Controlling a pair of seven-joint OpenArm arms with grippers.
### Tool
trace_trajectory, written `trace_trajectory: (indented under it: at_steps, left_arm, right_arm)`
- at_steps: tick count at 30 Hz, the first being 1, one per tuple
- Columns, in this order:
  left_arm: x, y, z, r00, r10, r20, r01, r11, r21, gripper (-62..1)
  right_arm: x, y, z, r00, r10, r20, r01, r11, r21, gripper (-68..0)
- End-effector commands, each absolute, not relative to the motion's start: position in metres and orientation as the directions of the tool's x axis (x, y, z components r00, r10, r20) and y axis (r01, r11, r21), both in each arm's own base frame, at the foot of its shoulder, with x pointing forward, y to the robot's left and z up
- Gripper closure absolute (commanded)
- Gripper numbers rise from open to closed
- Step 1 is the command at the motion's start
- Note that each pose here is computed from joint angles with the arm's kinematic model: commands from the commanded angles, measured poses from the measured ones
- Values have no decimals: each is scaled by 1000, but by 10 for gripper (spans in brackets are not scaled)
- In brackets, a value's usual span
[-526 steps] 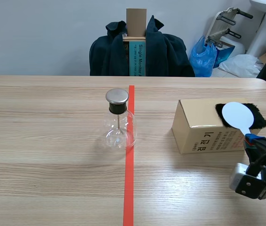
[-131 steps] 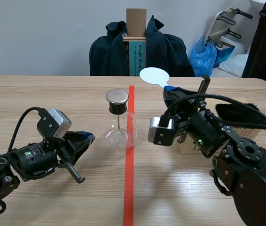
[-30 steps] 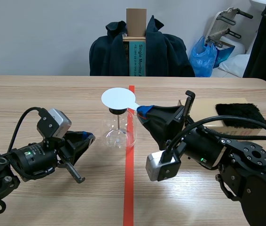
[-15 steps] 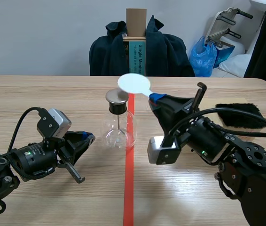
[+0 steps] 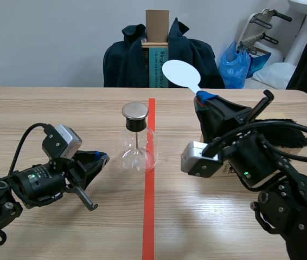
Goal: Do the electroscope experiment.
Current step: 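Move the plate toward and away from the electroscope, then put the plate down on the right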
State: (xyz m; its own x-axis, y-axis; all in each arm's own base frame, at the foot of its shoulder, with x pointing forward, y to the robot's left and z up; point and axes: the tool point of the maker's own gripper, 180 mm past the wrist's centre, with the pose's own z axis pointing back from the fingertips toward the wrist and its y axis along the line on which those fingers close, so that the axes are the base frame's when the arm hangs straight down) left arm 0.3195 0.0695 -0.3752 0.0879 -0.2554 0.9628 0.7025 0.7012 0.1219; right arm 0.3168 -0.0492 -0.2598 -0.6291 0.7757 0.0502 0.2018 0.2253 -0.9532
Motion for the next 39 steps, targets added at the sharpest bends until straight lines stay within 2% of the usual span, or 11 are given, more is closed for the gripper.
trace_trajectory:
  at_steps: [1, 8, 16, 17, 23, 25, 28, 33, 36, 39]
  left_arm:
    - [328, 69, -362, 54, -235, 971, 694, 708, 133, -30]
    - [317, 70, -367, 65, -248, 967, 693, 708, 135, -30]
    - [265, 77, -342, 47, -306, 951, 734, 656, 175, -36]
    - [256, 78, -334, 43, -306, 951, 740, 650, 176, -57]
    - [198, 72, -287, 46, -313, 949, 794, 588, 155, -281]
    - [181, 66, -273, 43, -308, 950, 812, 565, 146, -393]
    - [164, 59, -254, 36, -290, 956, 826, 547, 135, -623]
    - [154, 54, -228, 17, -261, 965, 824, 550, 134, -623]
    - [154, 53, -220, 42, -239, 970, 816, 568, 105, -623]
    - [156, 52, -216, 34, -240, 970, 812, 573, 113, -623]
  right_arm:
    - [315, -60, -242, -611, 792, -3, 284, 215, -934, -7]
    - [287, -77, -263, -577, 816, 28, 213, 183, -960, -7]
    - [268, -120, -295, -444, 894, 56, 102, 113, -988, -7]
    - [267, -126, -297, -420, 906, 58, 93, 107, -990, -7]
    - [277, -155, -297, -281, 956, 86, 94, 117, -989, -7]
    - [280, -163, -298, -236, 967, 92, 96, 118, -988, -7]
    - [281, -168, -302, -209, 973, 101, 74, 119, -990, -7]
    - [289, -166, -313, -207, 971, 123, -2, 126, -992, -7]
    - [298, -163, -308, -217, 968, 125, 7, 129, -992, -7]
    - [306, -158, -304, -232, 964, 128, 9, 134, -991, -7]
